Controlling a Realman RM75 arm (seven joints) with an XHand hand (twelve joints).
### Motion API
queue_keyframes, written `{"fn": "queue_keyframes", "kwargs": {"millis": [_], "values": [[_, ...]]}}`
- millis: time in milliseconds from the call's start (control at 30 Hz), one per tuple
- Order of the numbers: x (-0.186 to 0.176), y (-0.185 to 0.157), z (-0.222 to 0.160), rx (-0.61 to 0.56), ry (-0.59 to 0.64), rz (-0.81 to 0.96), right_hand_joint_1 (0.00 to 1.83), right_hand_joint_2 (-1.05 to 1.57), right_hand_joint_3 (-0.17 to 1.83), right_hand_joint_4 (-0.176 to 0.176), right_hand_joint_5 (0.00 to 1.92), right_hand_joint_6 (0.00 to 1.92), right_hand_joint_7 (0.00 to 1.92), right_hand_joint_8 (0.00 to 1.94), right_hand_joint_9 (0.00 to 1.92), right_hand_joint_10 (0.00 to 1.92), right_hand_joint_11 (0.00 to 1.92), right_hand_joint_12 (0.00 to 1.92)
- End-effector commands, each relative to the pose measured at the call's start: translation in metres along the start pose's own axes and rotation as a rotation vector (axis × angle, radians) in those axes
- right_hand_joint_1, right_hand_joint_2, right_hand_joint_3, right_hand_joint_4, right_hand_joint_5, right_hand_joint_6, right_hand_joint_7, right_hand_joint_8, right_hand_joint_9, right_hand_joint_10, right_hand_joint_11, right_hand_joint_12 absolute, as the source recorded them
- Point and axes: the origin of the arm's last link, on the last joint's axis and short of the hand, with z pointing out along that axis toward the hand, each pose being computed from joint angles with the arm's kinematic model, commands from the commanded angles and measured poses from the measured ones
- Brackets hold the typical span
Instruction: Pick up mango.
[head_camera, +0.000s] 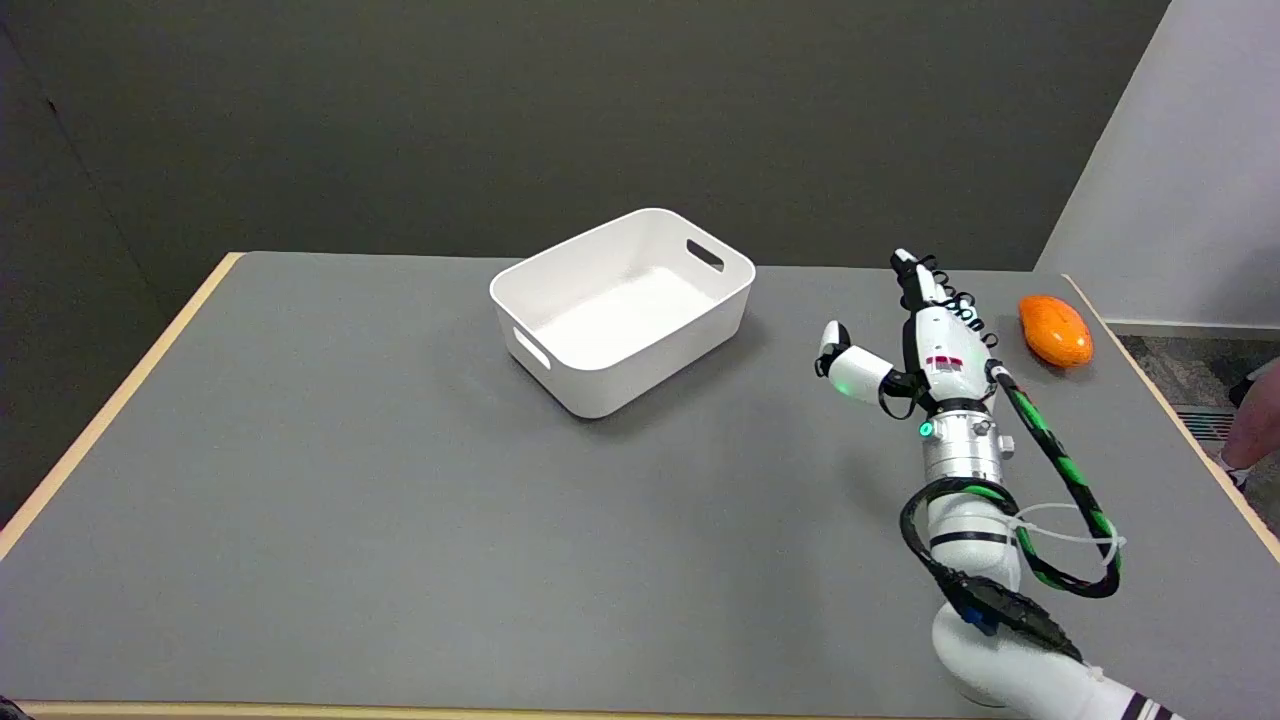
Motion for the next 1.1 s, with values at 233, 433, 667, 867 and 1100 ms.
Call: {"fn": "queue_keyframes", "kwargs": {"millis": [233,433,667,867,1100], "values": [[0.021,0.014,0.018,-0.02,-0.054,-0.071,0.6,0.7,0.9,0.011,0.11,0.32,0.21,0.32,0.21,0.78,0.0,1.13],[0.029,0.022,0.031,-0.133,-0.054,-0.214,0.59,0.7,0.89,0.011,0.11,0.31,0.21,0.32,0.21,0.78,0.0,1.14],[0.04,0.021,0.062,-0.236,-0.031,-0.377,0.57,0.69,0.89,0.016,0.08,0.3,0.16,0.27,0.18,0.71,0.0,1.06],[0.071,0.012,0.094,-0.391,0.131,-0.476,0.54,0.67,0.93,0.032,0.03,0.28,0.08,0.25,0.11,0.58,0.0,0.89],[0.106,0.008,0.125,-0.462,0.266,-0.542,0.53,0.61,0.99,0.041,0.04,0.18,0.06,0.2,0.07,0.56,0.0,0.85]]}}
